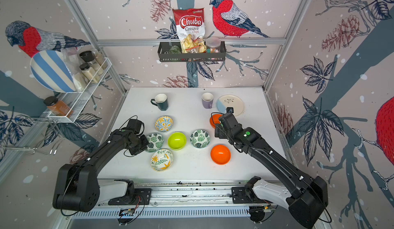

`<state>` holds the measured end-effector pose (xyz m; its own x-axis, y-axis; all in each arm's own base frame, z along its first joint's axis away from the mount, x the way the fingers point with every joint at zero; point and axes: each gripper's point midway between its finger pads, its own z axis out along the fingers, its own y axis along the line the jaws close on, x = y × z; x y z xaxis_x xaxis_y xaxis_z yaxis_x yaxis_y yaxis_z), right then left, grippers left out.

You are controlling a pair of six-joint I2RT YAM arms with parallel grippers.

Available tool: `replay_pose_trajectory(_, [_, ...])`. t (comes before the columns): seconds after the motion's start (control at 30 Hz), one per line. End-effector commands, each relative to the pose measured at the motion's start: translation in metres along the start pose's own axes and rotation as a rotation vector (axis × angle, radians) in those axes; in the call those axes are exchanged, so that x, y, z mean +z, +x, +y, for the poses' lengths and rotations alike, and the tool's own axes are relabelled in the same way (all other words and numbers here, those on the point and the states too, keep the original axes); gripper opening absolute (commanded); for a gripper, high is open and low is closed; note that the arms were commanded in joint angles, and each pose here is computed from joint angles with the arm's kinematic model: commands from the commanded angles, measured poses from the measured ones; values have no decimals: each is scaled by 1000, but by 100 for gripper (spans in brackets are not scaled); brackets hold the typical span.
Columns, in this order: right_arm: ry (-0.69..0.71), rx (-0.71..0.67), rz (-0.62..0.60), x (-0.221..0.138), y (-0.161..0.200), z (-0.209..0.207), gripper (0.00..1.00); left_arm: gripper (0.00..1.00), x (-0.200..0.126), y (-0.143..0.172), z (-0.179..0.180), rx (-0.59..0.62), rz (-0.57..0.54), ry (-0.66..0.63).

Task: Stack the bowls
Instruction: Pick up the bowl from the center of the board, then place the bowl on the bowl.

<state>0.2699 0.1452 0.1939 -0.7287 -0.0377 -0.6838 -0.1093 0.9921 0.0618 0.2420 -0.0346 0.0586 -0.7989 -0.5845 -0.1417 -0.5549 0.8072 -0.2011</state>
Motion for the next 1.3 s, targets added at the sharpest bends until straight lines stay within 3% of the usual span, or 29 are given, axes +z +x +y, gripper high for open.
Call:
replay_pose_trajectory(0.0, [-2, -4, 11, 0, 3, 0, 91, 0, -15, -3, 8, 18, -21, -53])
replay_pose_trajectory(0.17, [-66, -1, 18, -6, -2, 12, 90, 0, -78, -12, 14, 55, -125, -67])
replay_pose_trajectory(0.23, [-145, 0, 29, -12, -5, 27, 87, 0, -103, -10, -4, 110, -155, 46])
replay_pose_trajectory(0.3, [-250, 8, 31, -23, -14, 49, 82, 0, -123, 6, -36, 202, -106, 211])
replay_pose_trajectory(0.4, [-384, -2, 42, -41, -25, 83, 82, 0, -137, 33, -73, 375, -66, 290])
replay_pose_trajectory(0.53, [-488, -32, 118, -52, -30, 121, 85, 0, -138, 69, -119, 558, -27, 358])
replay_pose_trajectory(0.6, [-474, -48, 195, -39, -21, 133, 83, 0, -136, 83, -134, 617, -10, 375])
replay_pose_trajectory(0.77, [-439, -78, 355, -14, 7, 145, 69, 0, -133, 94, -153, 643, 6, 422])
replay_pose_trajectory(0.9, [-519, -86, 448, -9, 29, 162, 61, 0, -130, 100, -157, 658, 16, 437])
replay_pose_trajectory(1.27, [-604, -89, 418, -21, 34, 176, 62, 0, -117, 103, -155, 658, 29, 414])
